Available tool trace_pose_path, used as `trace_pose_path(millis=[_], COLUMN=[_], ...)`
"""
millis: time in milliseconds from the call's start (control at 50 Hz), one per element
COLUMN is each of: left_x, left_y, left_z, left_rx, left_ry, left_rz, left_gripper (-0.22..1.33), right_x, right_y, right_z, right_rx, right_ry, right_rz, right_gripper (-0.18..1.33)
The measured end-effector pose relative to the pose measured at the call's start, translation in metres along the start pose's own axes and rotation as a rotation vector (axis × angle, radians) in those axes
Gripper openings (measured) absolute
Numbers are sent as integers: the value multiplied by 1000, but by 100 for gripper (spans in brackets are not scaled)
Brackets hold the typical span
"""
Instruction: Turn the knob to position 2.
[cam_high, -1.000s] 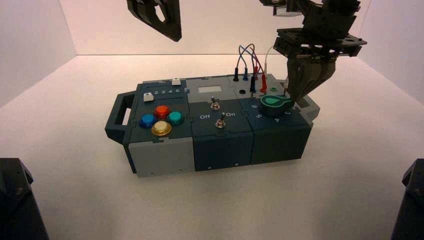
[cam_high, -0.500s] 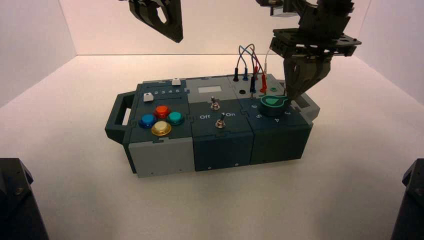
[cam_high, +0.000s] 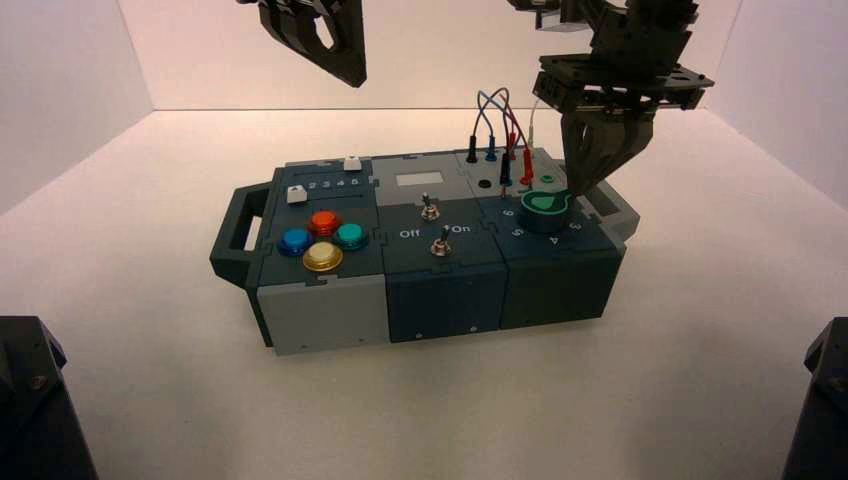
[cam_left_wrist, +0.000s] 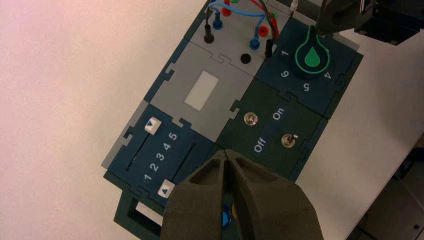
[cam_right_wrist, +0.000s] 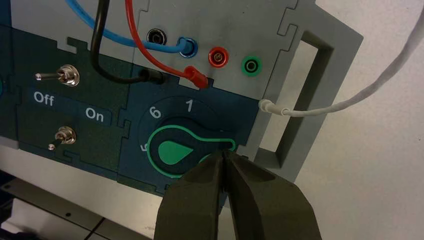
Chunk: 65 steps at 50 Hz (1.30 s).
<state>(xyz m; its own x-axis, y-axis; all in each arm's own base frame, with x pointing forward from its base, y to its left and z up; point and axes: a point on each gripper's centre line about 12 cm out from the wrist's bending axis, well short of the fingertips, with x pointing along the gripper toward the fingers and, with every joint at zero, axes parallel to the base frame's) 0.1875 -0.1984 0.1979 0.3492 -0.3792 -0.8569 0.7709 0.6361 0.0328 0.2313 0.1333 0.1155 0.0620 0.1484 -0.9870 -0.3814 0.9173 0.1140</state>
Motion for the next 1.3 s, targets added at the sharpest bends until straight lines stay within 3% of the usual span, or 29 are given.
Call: trace_pose_path(millis=[860,1300], left_x=[0,-5], left_y=[0,12], left_z=[0,-4], left_rx=[7,-25], left_ry=[-5,-13], left_rz=[1,29], left_gripper=[-16,-16], right_x=[-1,-31], right_y=[0,2], right_z=[4,-15], right_rx=[-10,-38], right_ry=[-1,-31], right_rz=[0,-3], right_gripper=[-14,-14])
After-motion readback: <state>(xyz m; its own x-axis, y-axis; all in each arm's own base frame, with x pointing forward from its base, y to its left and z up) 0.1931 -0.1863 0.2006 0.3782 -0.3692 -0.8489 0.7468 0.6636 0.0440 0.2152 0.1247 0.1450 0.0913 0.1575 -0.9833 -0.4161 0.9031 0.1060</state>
